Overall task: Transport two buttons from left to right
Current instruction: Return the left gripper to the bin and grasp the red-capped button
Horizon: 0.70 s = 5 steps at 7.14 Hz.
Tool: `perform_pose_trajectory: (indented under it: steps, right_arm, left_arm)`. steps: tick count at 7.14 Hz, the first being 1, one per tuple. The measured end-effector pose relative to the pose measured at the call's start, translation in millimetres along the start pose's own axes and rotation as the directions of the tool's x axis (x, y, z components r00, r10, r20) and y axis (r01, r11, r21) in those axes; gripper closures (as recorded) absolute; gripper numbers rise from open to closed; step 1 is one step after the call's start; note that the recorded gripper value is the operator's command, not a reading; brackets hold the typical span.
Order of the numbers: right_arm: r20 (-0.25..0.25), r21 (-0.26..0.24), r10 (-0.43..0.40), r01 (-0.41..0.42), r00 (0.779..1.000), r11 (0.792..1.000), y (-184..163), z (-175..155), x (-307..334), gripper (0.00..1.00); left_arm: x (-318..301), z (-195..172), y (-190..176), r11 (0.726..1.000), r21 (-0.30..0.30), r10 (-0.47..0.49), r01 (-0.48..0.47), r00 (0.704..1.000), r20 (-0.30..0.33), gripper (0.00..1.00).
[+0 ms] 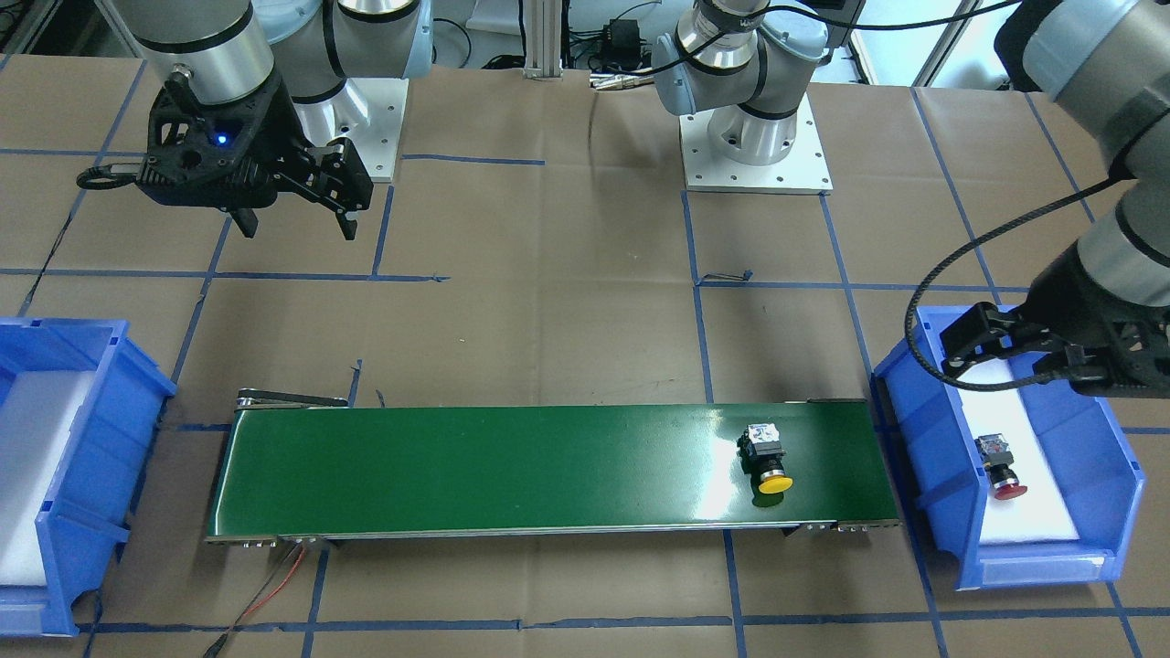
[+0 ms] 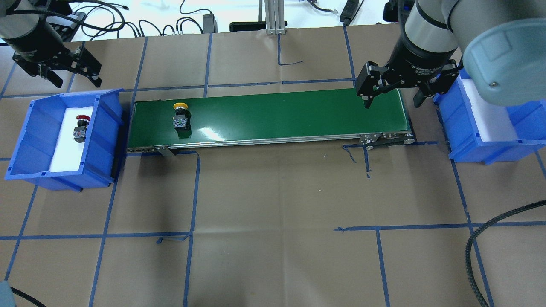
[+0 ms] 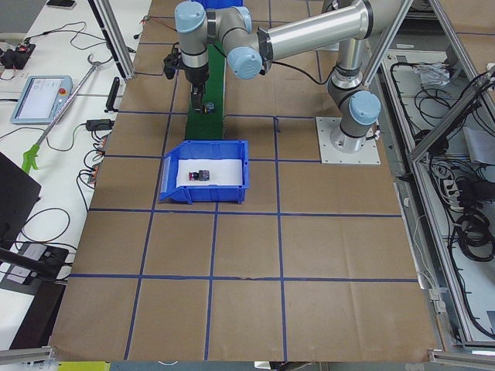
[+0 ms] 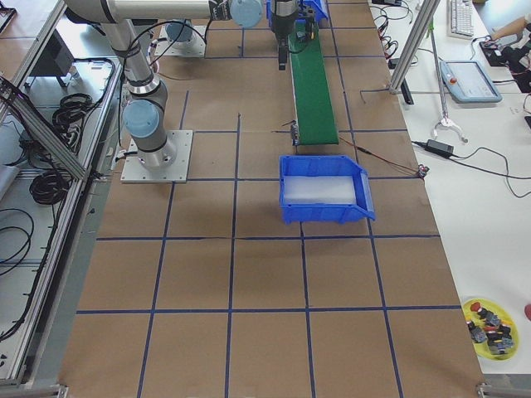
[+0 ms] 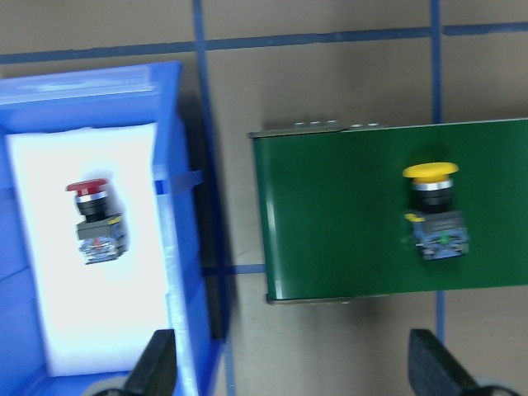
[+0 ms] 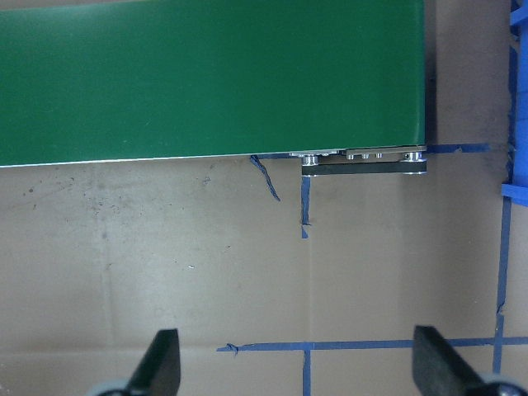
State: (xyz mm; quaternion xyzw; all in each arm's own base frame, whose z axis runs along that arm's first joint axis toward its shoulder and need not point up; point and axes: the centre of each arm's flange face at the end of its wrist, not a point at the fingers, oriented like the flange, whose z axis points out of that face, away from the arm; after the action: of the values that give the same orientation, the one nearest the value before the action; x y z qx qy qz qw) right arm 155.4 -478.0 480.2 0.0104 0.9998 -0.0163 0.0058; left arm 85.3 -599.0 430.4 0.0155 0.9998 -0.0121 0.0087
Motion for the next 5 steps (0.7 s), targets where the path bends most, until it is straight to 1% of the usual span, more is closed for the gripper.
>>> perform_pose_trajectory:
  steps: [3, 5]
  right_arm:
    - [-0.001, -0.003, 0.002, -0.002, 1.000, 1.000, -1.2, 2.0, 0.9, 0.00]
    - [0.001, 0.002, 0.021, -0.021, 1.000, 1.000, -2.8, -0.7, 9.9, 0.00]
  left_arm:
    - [-82.1, 21.4, 6.9, 1.000, -0.007, 0.031, -0.031, 1.000, 0.000, 0.01]
    - [-115.8, 49.4, 4.6, 0.997, -0.001, 0.078, -0.078, 0.997, 0.003, 0.01]
